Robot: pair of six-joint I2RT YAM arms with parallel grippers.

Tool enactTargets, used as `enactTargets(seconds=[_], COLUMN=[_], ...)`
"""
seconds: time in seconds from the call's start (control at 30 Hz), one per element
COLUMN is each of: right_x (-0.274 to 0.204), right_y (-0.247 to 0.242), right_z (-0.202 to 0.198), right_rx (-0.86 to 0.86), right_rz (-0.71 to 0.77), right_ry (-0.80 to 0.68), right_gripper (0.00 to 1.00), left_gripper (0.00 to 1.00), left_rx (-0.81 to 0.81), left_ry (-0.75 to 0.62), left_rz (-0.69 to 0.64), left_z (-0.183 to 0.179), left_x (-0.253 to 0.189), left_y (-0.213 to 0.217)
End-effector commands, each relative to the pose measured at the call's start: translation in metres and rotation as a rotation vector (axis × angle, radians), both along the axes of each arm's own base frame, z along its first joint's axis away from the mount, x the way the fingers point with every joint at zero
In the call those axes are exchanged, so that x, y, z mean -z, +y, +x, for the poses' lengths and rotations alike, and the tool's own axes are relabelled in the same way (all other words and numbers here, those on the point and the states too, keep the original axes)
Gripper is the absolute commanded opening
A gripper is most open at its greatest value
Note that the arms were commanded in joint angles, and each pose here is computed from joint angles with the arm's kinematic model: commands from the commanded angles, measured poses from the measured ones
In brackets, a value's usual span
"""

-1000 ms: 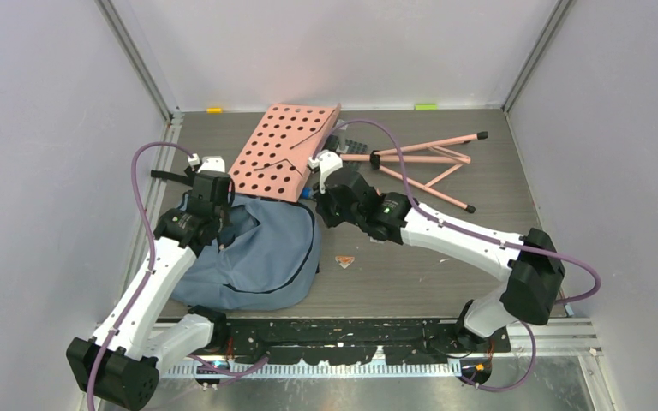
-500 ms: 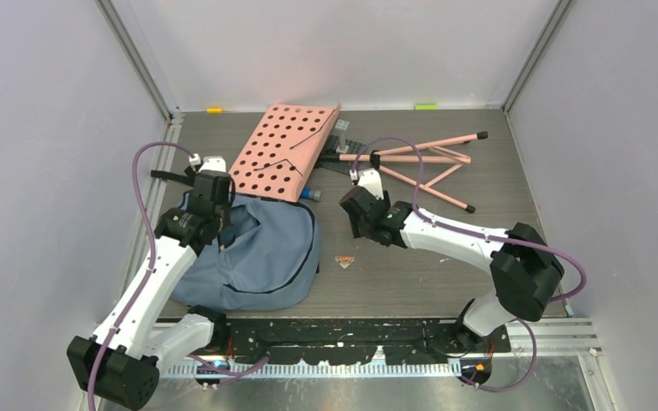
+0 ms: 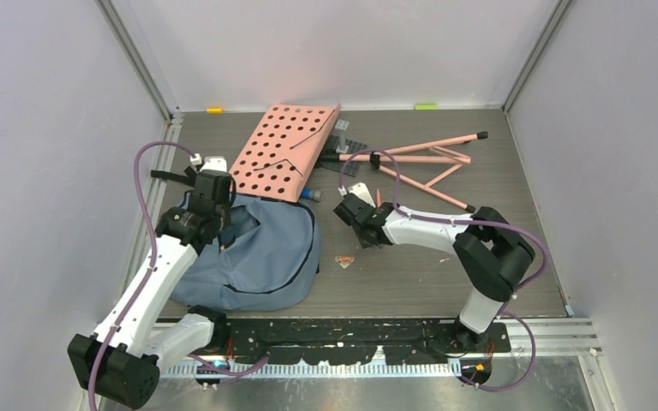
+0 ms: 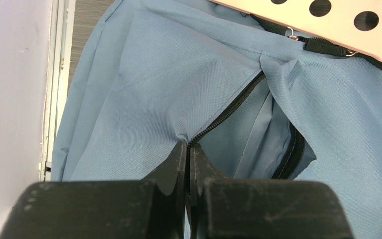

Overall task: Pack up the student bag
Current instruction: Place the personal item in the student bag.

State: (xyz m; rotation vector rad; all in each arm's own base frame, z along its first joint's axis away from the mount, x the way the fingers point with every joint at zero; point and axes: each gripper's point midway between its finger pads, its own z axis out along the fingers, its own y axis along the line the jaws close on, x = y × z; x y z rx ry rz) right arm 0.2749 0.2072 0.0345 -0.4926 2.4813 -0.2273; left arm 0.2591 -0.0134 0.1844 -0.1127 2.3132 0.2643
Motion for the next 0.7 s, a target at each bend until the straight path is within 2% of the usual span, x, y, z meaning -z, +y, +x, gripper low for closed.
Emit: enactTargets(seconds=[0.0, 0.3, 0.67], right_x=[-0.014, -0.010, -0.004], right_y=[0.015, 0.009, 0.004], right_z=[0.016, 0.017, 0.011], right_rx=[-0.039, -0.041, -0.035], right_rz=[0.010, -0.049, -0.085], right_ry=[-0.037, -0.023, 0.008], right_gripper=[0.39, 0.31, 0.31], left_gripper=[0.00, 0.00, 0.00], left_rx=[-0.001, 0.000, -0.001], left_ry=[-0.083, -0.084, -0.085], left_rz=[-0.031, -0.033, -0.032], left_z=[0.015, 0.015, 0.015], left_x=[-0.015, -0.016, -0.016], left_y=[-0.005, -0.005, -0.004])
